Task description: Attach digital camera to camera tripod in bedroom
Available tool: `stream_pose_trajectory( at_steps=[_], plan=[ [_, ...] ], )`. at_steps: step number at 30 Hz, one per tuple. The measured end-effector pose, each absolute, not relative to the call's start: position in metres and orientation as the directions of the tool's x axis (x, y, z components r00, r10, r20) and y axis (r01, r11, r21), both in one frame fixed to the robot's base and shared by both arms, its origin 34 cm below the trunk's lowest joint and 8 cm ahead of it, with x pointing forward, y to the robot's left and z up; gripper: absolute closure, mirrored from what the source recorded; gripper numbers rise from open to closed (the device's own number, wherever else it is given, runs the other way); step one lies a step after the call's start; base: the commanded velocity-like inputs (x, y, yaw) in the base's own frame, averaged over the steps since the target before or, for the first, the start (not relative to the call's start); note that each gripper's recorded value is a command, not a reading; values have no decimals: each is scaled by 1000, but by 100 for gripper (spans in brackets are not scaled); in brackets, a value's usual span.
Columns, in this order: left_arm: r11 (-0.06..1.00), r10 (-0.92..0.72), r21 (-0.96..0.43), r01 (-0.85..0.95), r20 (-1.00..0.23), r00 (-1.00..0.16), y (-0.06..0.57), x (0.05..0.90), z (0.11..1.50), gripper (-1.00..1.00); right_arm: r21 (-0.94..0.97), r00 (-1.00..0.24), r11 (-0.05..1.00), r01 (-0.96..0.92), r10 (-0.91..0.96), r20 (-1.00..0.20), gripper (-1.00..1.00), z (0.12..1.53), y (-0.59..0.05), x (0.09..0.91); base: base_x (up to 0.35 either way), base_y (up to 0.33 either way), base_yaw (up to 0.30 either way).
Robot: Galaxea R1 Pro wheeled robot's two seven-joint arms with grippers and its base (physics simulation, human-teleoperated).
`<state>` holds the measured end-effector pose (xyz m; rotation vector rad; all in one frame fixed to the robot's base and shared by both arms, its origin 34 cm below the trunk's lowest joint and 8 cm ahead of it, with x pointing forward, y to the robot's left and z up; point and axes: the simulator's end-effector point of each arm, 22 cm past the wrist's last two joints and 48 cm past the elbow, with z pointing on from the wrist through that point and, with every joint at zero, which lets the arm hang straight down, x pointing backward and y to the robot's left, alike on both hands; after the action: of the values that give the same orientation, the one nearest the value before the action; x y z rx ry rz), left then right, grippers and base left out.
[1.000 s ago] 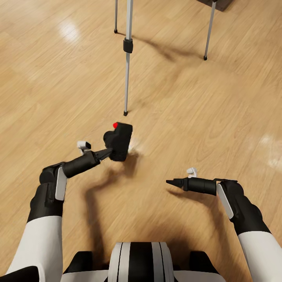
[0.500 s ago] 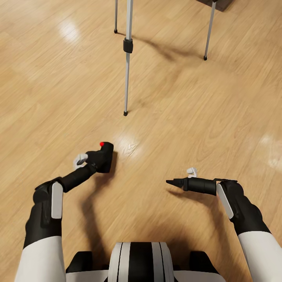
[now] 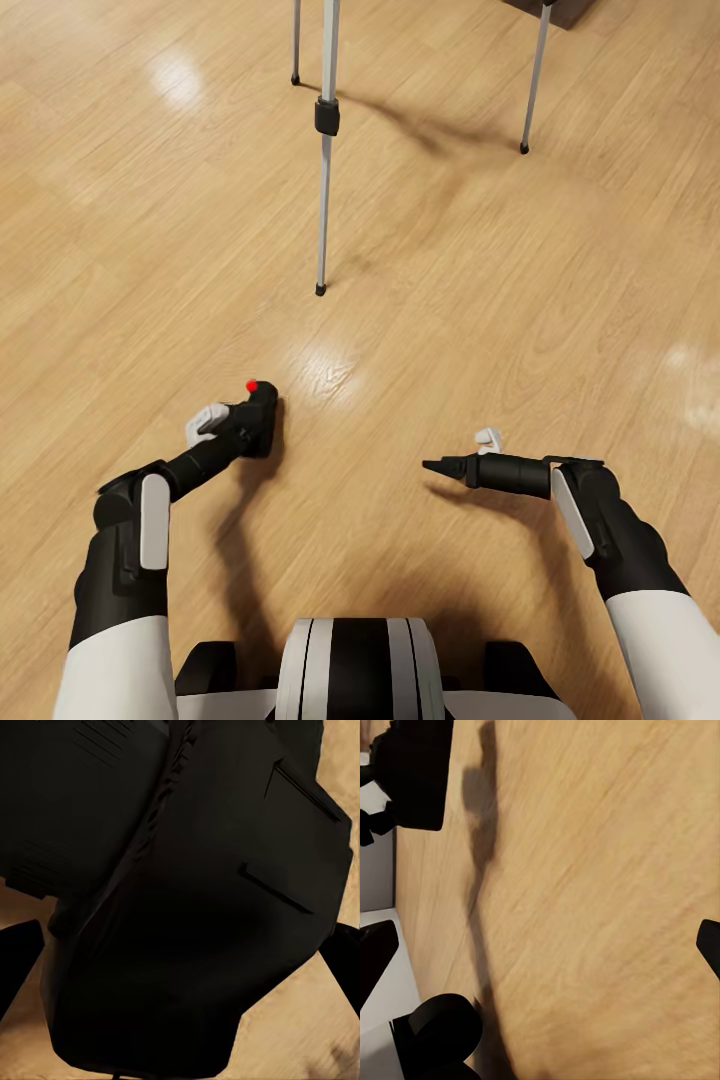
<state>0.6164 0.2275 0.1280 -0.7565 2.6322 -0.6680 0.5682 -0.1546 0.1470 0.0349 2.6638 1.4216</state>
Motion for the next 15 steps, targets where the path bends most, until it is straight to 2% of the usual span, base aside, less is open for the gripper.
stream_pose_trajectory(
  at_steps=[15],
  plan=[
    [777,-545,-483,-404,-195,-815,226,624,140,100,831,-989,553,-62,77,-125,-100,163,-152,577,0,0,0]
  ],
)
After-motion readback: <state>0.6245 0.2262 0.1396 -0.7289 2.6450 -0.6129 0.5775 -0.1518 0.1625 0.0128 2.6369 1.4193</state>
